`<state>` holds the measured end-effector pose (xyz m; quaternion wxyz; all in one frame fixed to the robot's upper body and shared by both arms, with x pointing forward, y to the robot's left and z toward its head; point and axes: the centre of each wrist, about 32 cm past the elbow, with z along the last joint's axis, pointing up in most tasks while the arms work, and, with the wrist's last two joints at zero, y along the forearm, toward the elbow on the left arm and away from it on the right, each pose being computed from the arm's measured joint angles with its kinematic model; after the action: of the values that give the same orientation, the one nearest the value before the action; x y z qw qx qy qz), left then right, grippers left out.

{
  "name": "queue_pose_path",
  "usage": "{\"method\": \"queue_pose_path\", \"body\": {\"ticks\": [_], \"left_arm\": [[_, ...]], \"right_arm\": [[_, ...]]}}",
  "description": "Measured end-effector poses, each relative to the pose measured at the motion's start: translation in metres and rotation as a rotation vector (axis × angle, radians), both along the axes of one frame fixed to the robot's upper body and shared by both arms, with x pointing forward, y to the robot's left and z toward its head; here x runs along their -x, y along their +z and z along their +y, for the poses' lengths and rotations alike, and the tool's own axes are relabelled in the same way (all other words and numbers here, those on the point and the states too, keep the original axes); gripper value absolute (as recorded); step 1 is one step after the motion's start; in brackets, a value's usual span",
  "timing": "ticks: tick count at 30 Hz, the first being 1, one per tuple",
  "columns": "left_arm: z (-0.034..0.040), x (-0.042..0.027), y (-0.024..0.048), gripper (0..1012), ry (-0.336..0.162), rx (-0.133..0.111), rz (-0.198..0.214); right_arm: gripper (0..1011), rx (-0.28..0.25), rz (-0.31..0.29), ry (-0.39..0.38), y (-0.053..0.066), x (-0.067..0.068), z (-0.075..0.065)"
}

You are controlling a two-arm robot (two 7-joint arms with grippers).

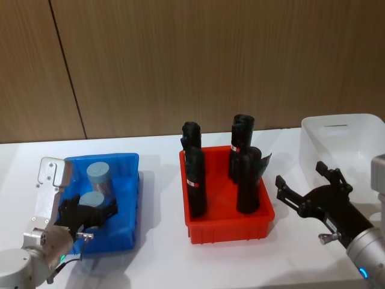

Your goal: Pick the cotton swabs from the blue box and place them into the white box.

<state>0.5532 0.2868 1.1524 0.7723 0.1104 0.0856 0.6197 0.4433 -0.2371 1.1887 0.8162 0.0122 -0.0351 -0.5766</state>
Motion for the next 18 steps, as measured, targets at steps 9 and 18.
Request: {"method": "queue_pose_path", "body": {"ticks": [9,18], "left_arm": [[0.0008,-0.0060,-0.0063,1004,-0.015,0.004,0.011],[0.0015,-0.0087,-0.0096,960,-0.008,0.003,0.021]], "right_arm": [[1002,0.000,0.000,0.000,0.0000,0.0000,0.0000],[1002,0.000,0.000,0.000,0.0000,0.0000,0.0000]]}}
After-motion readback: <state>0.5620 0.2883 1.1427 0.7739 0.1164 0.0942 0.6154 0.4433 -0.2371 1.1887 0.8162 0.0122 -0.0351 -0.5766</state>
